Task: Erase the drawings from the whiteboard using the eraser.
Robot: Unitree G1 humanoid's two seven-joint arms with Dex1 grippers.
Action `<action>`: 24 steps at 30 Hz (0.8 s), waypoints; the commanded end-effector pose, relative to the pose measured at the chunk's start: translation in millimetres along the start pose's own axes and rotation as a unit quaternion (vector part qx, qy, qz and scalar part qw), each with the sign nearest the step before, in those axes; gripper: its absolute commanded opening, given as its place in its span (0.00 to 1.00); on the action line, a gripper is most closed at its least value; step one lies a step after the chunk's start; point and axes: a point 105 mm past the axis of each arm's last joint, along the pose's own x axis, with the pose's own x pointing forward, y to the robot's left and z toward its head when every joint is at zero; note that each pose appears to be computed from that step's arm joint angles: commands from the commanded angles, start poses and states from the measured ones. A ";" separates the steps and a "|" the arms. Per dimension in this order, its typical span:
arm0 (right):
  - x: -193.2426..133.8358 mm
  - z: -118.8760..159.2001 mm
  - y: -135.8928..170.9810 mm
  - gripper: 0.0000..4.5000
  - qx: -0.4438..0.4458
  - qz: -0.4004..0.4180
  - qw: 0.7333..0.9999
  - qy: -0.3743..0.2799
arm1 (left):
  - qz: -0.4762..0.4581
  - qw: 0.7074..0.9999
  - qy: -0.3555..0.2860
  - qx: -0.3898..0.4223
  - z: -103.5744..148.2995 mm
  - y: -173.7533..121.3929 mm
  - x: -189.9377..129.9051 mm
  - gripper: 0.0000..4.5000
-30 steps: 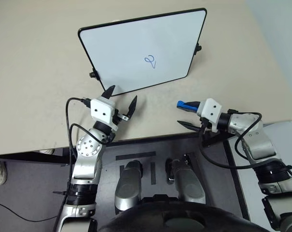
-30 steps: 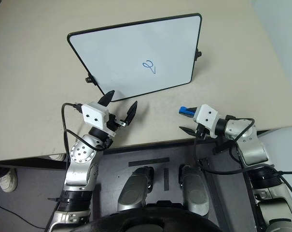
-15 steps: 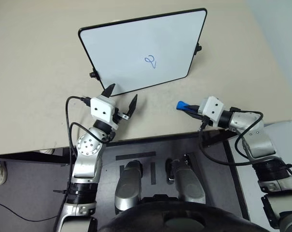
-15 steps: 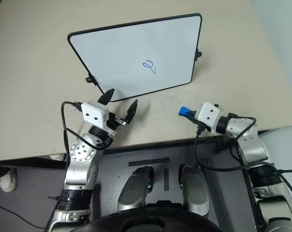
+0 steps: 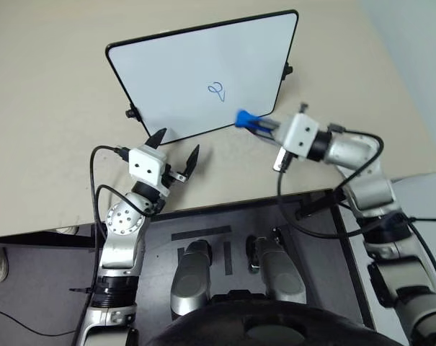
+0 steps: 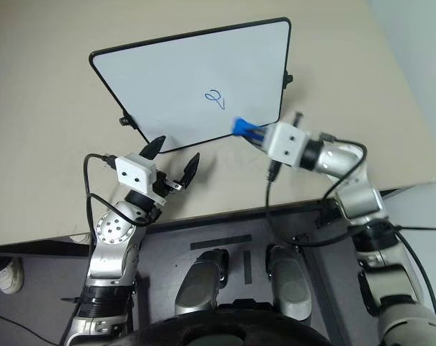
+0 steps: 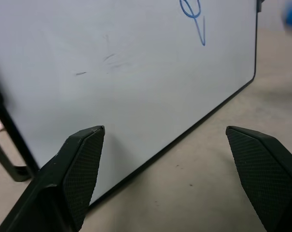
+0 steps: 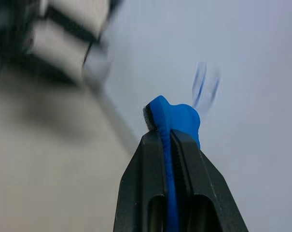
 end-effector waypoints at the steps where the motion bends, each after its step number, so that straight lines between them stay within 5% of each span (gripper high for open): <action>1: 14.1 5.2 -15.9 0.00 -0.086 -0.015 0.996 -0.019 | 0.002 0.999 -0.032 0.007 20.0 1.0 7.0 0.97; 10: 31.7 -18.6 -35.8 0.00 -0.173 -0.035 0.984 -0.012 | 0.011 0.999 -0.035 0.004 19.9 -0.8 6.5 0.97; 24: 44.7 -61.4 -7.0 0.00 -0.142 -0.002 0.990 0.023 | 0.010 0.999 -0.040 0.006 24.2 -5.4 6.1 0.97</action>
